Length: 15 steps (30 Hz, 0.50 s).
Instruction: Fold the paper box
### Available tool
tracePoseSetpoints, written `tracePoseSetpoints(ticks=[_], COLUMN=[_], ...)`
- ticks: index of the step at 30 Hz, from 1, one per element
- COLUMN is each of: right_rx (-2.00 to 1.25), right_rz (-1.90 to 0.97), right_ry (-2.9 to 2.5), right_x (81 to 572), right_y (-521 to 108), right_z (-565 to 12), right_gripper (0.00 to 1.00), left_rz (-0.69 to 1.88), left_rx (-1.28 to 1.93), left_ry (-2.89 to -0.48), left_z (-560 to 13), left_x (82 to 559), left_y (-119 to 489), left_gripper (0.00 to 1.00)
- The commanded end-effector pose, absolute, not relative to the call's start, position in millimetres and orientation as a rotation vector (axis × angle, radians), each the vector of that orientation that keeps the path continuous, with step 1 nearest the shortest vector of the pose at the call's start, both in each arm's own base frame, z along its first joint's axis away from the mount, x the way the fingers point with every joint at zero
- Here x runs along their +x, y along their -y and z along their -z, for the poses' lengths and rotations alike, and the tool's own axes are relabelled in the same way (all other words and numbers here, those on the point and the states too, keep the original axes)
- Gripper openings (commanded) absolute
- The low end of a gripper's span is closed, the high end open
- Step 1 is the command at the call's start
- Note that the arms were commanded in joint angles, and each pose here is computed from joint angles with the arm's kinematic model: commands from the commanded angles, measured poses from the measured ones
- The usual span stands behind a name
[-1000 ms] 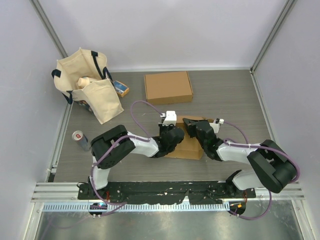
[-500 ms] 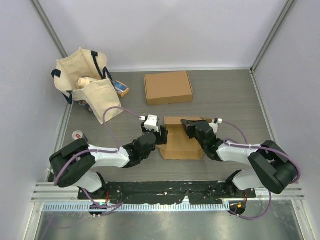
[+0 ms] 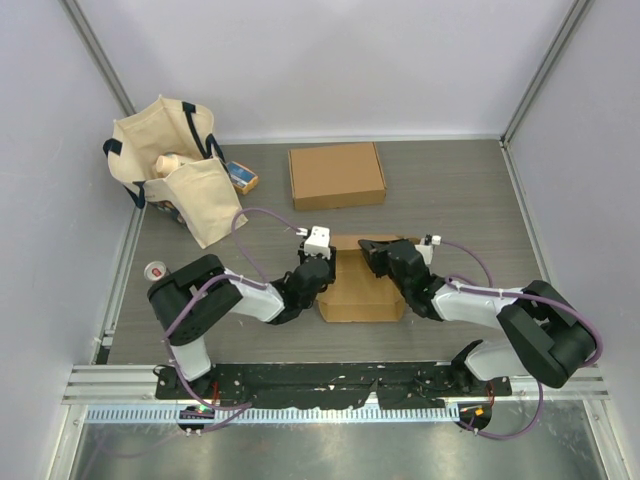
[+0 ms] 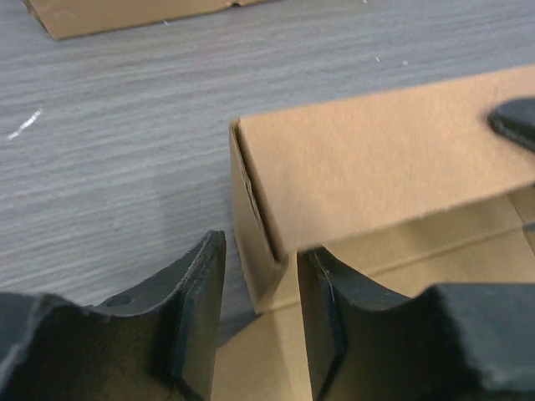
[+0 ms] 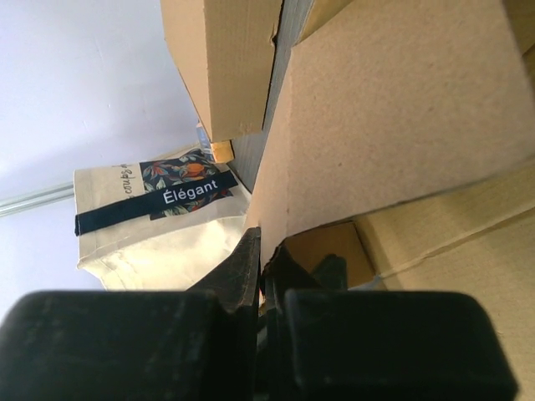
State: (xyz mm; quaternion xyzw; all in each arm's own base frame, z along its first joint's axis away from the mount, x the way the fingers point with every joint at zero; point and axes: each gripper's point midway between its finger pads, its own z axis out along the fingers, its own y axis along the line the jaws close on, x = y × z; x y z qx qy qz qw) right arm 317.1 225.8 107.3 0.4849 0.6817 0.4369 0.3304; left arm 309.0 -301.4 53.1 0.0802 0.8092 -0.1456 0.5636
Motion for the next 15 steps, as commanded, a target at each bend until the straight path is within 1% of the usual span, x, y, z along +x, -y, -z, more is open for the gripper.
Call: tracePoseSetpoints(ticks=[1,2,3,4,6,7,8,9,10,11,12,13,14,15], right_rx=[1.247,1.240,1.231,1.200,1.126,1.025,0.918,0.808,0.713,0.467,0.361,0.269,0.137,0.048], right_rz=[-1.067,-1.071,-1.071,-1.068,-1.068,-1.006,-1.018,-1.001,-0.917,-0.866,-0.826,-0.708,-0.652,-0.655], right_ry=[-1.866,-1.868,-1.880,-1.897,-1.913,-1.957,-1.963,-2.002,-2.093,-2.109,-2.135,-2.263,-2.262,-2.267], right_x=[310,310,309,308,306,302,299,296,286,282,277,258,258,248], right_y=[-229,-232,-234,-236,-237,-232,-233,-234,-226,-227,-223,-208,-201,-198], right_z=[-92,-93,-93,-93,-100,-97,-115,-120,-113,-135,-141,-125,-142,-154], right_gripper=[0.09,0.10,0.13,0.22,0.36,0.55,0.66,0.71,0.76,0.79,0.80,0.82,0.82,0.82], left_rz=[0.237,0.210,0.167,0.146,0.127,0.124,0.117,0.125,0.121,0.127,0.137,0.135,0.135,0.133], left_rx=[0.066,0.061,0.038,0.027,0.024,0.028,0.040,0.040,0.049,0.052,0.048,0.053,0.048,0.047], left_ry=[-1.786,-1.788,-1.780,-1.777,-1.773,-1.765,-1.770,-1.767,-1.775,-1.777,-1.774,-1.781,-1.779,-1.780], left_z=[-81,-77,-77,-76,-75,-76,-73,-75,-73,-74,-78,-78,-80,-80], left_x=[337,338,340,341,339,339,336,335,333,331,330,328,328,328], left_y=[295,292,285,281,274,273,269,269,267,266,265,264,263,262], left_gripper=[0.41,0.39,0.28,0.22,0.14,0.13,0.12,0.10,0.09,0.09,0.08,0.07,0.06,0.03])
